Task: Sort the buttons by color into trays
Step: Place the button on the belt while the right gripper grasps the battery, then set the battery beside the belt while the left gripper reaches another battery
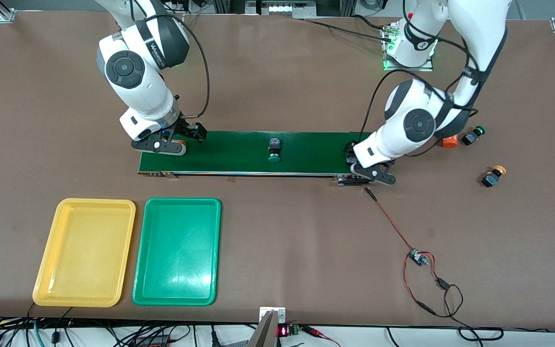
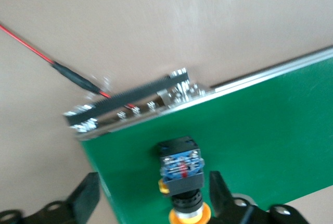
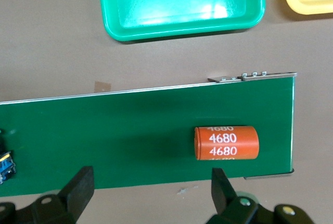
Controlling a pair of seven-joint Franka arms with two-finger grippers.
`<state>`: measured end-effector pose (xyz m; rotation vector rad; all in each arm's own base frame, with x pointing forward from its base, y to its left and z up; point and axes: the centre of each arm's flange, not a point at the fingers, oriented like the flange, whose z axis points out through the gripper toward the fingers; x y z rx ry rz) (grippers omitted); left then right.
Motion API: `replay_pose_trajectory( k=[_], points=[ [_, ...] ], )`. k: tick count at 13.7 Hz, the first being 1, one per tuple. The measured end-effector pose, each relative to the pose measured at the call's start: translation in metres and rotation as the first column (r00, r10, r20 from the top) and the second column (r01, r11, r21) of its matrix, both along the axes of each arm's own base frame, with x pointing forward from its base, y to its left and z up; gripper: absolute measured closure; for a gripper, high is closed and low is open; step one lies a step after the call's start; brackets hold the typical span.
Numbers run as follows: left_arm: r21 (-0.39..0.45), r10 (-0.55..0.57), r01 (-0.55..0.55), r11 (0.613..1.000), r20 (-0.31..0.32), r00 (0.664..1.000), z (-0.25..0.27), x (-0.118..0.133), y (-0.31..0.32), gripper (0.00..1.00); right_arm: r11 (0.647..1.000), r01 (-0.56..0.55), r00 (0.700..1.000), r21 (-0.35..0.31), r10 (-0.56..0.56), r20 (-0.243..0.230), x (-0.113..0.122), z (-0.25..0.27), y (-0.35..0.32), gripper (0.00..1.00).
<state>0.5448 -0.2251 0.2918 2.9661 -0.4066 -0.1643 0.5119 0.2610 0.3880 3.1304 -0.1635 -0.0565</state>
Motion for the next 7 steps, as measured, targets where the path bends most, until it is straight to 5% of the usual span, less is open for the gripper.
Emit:
replay_pose_trajectory(
  k=[4,7],
  points=[
    [0.020,0.133,-0.133,0.991,0.031,0.991,0.043,0.027,0.082,0.00,1.000,-0.001,1.000,-0.008,0.001,0.000,0.007,0.004,-0.001,0.00],
    [0.039,0.261,-0.261,0.965,-0.018,0.965,0.037,0.035,0.171,0.00,1.000,-0.007,1.000,-0.016,0.007,-0.004,0.009,0.002,-0.001,0.00]
  ],
)
